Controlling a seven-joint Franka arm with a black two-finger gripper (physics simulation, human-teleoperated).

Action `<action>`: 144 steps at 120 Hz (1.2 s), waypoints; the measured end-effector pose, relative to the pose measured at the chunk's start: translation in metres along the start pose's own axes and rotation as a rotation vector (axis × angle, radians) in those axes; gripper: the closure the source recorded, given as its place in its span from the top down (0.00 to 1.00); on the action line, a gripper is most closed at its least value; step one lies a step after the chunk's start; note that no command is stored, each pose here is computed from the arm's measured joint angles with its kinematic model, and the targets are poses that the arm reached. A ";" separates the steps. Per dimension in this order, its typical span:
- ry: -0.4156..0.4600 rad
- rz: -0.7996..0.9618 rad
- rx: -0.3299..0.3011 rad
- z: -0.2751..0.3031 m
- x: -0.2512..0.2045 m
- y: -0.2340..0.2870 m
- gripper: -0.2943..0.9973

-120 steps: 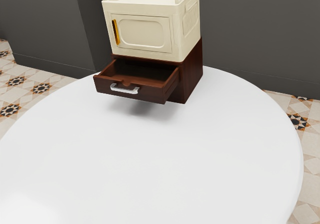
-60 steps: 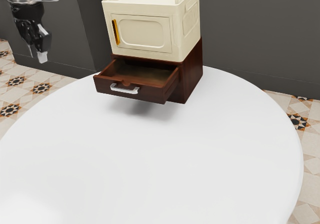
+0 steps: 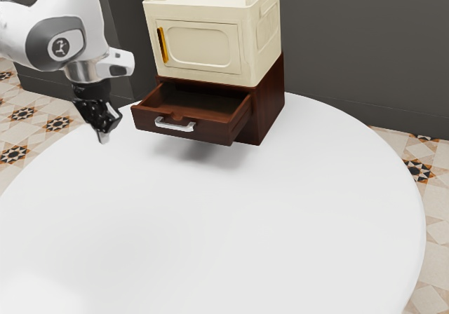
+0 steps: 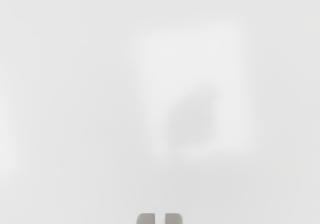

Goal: Push the drawer handle with one arm to close the drawer

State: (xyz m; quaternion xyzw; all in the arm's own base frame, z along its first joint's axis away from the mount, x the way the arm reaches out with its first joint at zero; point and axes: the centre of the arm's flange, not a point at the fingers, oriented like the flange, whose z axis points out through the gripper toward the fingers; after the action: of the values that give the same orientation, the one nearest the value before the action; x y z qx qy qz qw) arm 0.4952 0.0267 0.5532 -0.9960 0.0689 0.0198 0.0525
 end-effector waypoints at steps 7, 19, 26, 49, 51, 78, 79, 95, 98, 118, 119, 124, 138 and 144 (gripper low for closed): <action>0.019 -0.026 -0.006 0.017 0.005 0.001 0.17; 0.066 -0.069 -0.005 0.039 0.021 0.001 0.17; 0.096 -0.089 -0.001 0.048 0.032 0.002 0.17; 0.168 -0.148 0.019 0.078 0.066 0.000 0.17; 0.173 -0.153 0.021 0.081 0.069 0.000 0.17; 0.263 -0.188 0.052 0.100 0.103 -0.002 0.16; 0.267 -0.188 0.052 0.100 0.104 -0.002 0.16; 0.307 -0.188 0.059 0.113 0.119 0.006 0.16; 0.312 -0.189 0.061 0.117 0.122 0.007 0.16; 0.358 -0.209 0.083 0.124 0.144 -0.002 0.16; 0.359 -0.210 0.084 0.125 0.145 -0.003 0.16; 0.365 -0.215 0.089 0.127 0.150 -0.005 0.16; 0.369 -0.232 0.093 0.133 0.153 -0.012 0.16; 0.372 -0.241 0.096 0.135 0.156 -0.016 0.16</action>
State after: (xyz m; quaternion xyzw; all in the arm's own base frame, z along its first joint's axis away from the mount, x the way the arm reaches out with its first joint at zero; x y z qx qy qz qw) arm 0.6475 0.0360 0.4133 -0.9799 -0.0412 -0.1740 0.0880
